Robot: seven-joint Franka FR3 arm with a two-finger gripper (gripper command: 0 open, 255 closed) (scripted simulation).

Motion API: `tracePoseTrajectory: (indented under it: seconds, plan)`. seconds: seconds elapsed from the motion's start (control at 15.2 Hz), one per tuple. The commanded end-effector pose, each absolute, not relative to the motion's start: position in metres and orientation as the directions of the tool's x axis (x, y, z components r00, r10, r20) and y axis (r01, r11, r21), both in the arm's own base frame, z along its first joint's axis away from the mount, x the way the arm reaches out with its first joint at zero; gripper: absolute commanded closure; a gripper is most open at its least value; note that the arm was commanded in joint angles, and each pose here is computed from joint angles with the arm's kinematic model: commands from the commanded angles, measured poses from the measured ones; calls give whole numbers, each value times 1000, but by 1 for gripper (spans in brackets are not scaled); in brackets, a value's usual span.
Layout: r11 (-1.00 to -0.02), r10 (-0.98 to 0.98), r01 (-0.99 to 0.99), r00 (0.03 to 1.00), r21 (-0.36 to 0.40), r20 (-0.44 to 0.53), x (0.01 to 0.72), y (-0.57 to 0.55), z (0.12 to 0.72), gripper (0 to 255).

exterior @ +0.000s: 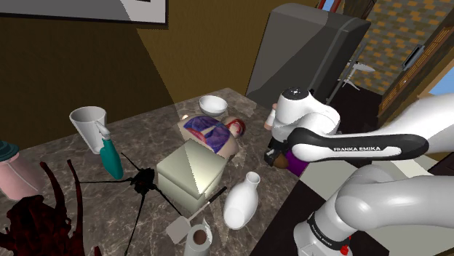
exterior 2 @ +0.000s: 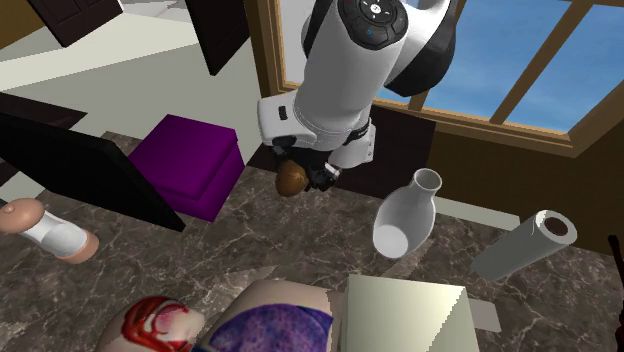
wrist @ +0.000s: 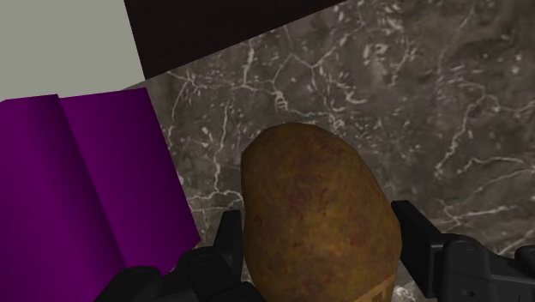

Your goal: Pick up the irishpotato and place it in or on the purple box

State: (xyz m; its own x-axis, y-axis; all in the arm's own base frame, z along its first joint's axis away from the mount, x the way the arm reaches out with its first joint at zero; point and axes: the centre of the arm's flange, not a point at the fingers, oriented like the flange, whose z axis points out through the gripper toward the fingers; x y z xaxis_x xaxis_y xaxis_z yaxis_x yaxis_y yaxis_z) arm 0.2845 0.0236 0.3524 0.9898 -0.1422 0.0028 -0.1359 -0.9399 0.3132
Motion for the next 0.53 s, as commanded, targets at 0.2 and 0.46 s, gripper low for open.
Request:
tracePoseTrajectory:
  seconds: [0.2, 0.46]
  plan:
    - [-940, -142, -136, 990, 313, 2, 285, 23, 379, 255]
    - [-940, -142, -136, 990, 313, 2, 285, 23, 400, 255]
